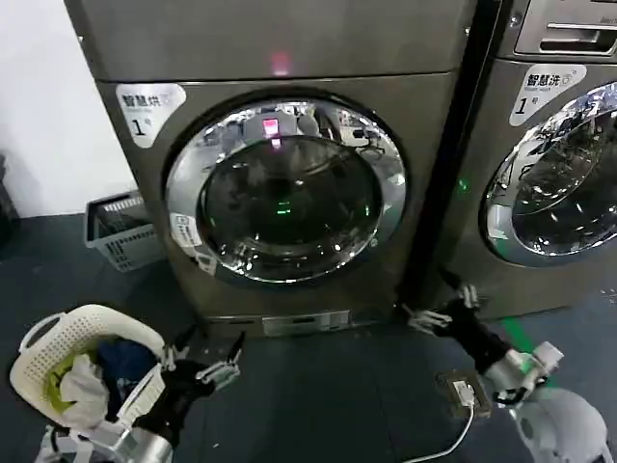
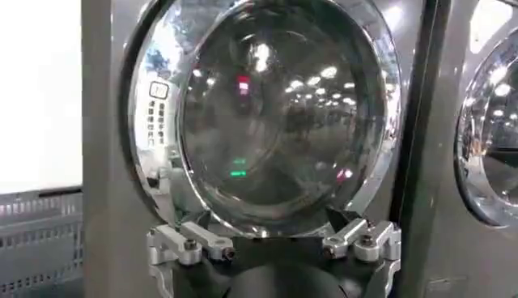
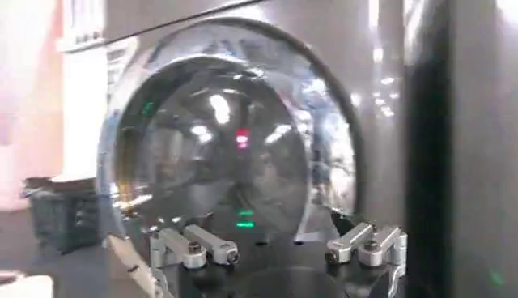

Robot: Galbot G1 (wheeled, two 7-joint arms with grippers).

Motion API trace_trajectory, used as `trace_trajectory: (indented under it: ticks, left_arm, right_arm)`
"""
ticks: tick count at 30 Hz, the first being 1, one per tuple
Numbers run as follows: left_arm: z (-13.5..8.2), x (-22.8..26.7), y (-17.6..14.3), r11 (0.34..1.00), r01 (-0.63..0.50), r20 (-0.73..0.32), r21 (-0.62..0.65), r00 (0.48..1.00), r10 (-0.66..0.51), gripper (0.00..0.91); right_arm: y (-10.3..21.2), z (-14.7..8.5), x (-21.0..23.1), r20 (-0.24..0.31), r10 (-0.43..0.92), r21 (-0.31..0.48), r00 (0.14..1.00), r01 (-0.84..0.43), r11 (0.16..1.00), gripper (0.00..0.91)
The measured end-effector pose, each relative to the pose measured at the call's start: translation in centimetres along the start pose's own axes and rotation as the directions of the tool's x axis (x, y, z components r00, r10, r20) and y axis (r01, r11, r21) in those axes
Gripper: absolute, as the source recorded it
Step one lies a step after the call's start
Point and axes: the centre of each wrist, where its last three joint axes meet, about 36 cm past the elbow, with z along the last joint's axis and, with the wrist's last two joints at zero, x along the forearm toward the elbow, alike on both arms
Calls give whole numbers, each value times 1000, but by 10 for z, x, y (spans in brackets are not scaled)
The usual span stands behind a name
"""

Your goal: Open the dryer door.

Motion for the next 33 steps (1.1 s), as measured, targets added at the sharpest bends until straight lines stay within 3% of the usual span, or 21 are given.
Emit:
trace_trajectory:
  ticks: [6, 21, 33]
  left_arm:
    - [0, 2, -1, 1000, -6, -18, 6, 1000, 6, 907]
    - [-3, 6, -4, 1000, -19, -16, 9, 1000, 19, 907]
    - [-1, 7, -5, 1000, -11, -18, 12, 1000, 11, 907]
  right_arm:
    - [8, -4, -39, 0, -93, -9, 996, 93, 996, 907]
    - [26, -19, -115, 80, -182, 38, 980, 180, 983, 907]
    - [43, -13, -147, 74, -229, 40, 971, 226, 973, 907]
